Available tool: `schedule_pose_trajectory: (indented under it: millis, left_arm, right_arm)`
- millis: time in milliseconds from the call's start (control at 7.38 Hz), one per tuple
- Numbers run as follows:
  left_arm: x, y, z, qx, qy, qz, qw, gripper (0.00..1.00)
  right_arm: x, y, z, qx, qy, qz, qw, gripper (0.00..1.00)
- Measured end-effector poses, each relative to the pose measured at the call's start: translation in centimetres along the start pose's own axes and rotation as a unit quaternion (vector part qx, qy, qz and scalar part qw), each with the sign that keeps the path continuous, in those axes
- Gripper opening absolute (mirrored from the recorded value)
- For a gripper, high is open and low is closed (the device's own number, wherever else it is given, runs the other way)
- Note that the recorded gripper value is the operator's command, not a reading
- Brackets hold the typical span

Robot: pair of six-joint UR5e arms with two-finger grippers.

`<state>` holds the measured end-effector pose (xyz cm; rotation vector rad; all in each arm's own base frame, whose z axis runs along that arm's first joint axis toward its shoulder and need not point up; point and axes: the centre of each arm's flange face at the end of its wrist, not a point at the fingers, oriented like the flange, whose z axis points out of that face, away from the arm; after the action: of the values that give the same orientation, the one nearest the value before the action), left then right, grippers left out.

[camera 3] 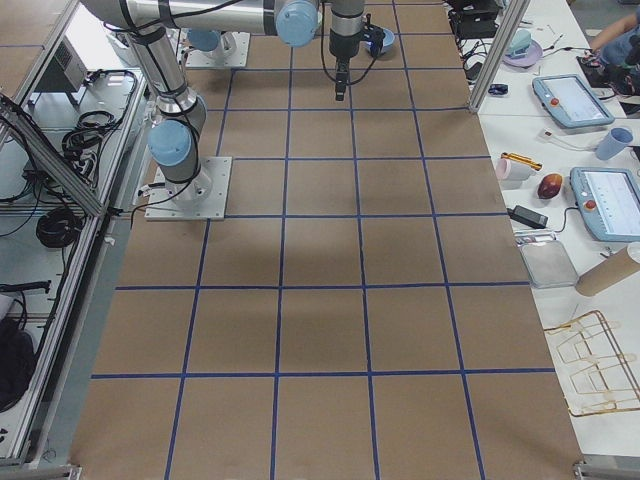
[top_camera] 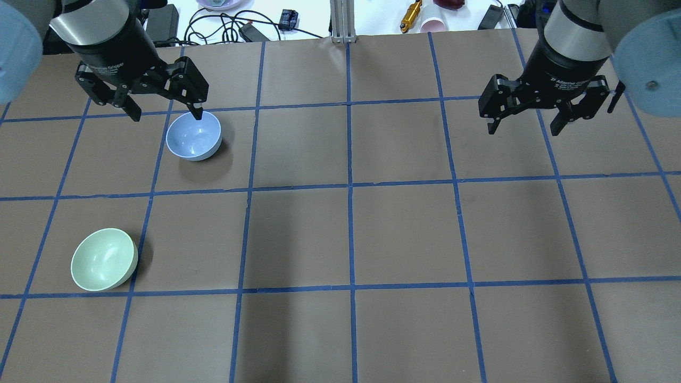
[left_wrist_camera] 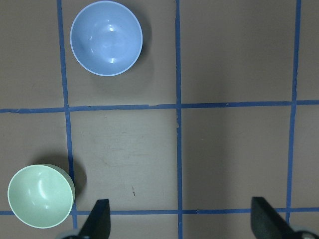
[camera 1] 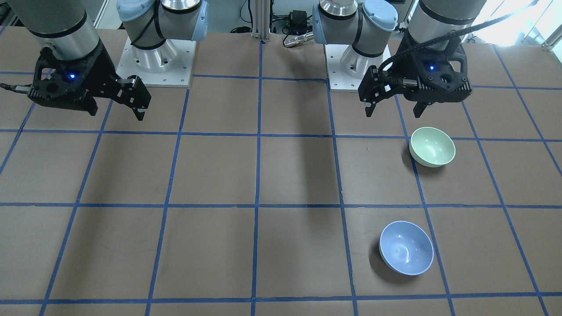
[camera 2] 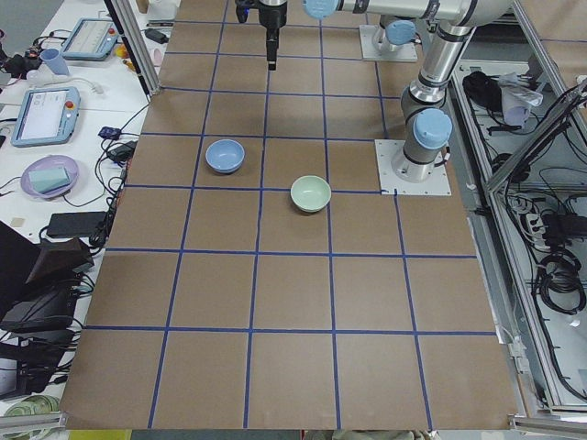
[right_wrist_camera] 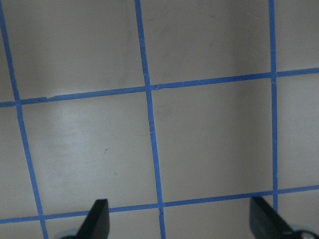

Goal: Stack green bowl on blue bowl

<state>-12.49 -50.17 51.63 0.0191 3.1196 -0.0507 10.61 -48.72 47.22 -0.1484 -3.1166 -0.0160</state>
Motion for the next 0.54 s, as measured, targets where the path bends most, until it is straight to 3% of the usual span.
schedule_pose_trajectory:
  millis: [542]
  left_arm:
    - [0.06,0.16,-0.26,0.002,0.002,0.000,1.0000,1.00]
  right_arm:
    - [0.00,0.00,0.00,0.000,0.000,0.000,1.0000,1.00]
